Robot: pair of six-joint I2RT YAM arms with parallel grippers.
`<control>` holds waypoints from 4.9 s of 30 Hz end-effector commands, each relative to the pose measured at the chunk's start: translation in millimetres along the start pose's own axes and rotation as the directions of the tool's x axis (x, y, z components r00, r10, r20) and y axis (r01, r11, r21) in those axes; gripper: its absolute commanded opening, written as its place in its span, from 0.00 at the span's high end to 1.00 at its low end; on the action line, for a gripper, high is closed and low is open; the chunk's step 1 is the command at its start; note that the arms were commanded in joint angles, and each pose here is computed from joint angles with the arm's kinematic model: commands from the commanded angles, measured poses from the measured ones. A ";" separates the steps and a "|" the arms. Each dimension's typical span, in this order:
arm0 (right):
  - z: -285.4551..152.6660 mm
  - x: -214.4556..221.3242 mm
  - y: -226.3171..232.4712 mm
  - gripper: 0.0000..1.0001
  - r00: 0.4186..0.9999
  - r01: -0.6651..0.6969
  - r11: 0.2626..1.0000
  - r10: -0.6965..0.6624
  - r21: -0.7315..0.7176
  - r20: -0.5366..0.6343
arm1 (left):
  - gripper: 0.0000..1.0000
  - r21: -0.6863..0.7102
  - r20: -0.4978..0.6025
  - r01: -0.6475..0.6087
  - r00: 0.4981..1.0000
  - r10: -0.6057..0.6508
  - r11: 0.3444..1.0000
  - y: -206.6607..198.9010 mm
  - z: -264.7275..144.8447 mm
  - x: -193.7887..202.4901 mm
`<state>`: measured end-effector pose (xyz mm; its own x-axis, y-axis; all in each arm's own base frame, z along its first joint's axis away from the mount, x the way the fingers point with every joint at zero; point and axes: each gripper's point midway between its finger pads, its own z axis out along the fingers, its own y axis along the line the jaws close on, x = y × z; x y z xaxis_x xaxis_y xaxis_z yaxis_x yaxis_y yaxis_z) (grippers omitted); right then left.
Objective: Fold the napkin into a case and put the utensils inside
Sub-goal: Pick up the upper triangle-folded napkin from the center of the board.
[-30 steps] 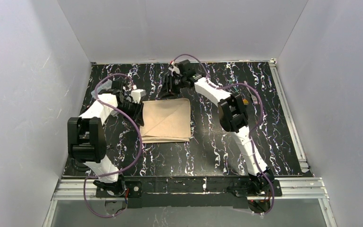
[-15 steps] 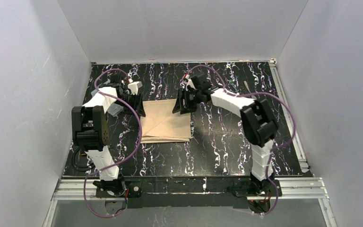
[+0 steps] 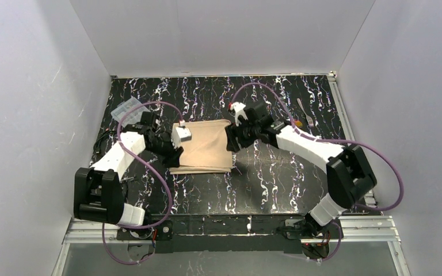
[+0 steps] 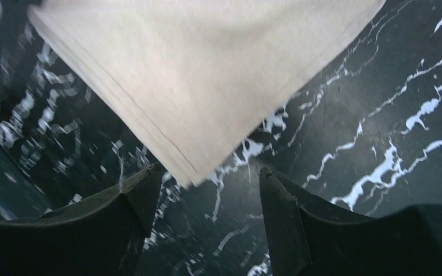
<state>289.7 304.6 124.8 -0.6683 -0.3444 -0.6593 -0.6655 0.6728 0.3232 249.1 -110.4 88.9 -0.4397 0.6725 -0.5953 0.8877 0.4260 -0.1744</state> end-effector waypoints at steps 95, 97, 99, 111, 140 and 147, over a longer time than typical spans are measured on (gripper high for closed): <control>63.0 109.3 23.8 0.82 0.662 0.745 0.662 -0.749 -0.082 -0.038 | 0.53 0.286 -0.113 -0.599 0.754 0.647 0.748 -48.6 11.5 53.1; 63.0 108.9 23.4 0.82 0.662 0.745 0.663 -0.749 -0.078 -0.039 | 0.53 0.281 -0.114 -0.591 0.761 0.638 0.756 -50.0 14.5 56.8; 63.2 108.9 24.1 0.82 0.661 0.746 0.662 -0.749 -0.078 -0.038 | 0.53 0.243 -0.126 -0.605 0.756 0.643 0.758 -42.7 22.2 60.6; 60.1 106.7 26.0 0.83 0.667 0.741 0.667 -0.744 -0.073 -0.031 | 0.54 0.001 -0.099 -0.676 0.733 0.673 0.737 -19.6 20.3 30.6; 56.6 107.3 31.2 0.86 0.690 0.721 0.689 -0.724 -0.079 -0.013 | 0.01 0.179 -0.079 -0.642 0.746 0.661 0.746 -35.9 25.1 47.6; 57.5 101.5 33.8 0.86 0.690 0.722 0.688 -0.724 -0.076 -0.005 | 0.09 0.198 -0.148 -0.660 0.711 0.688 0.725 -23.6 37.9 71.2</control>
<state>221.2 327.2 25.0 0.0317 -0.7280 -0.6848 -0.9621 0.1635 -0.2183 205.3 -103.9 35.4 0.2579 0.8486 -0.4619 0.9662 -0.2265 0.1233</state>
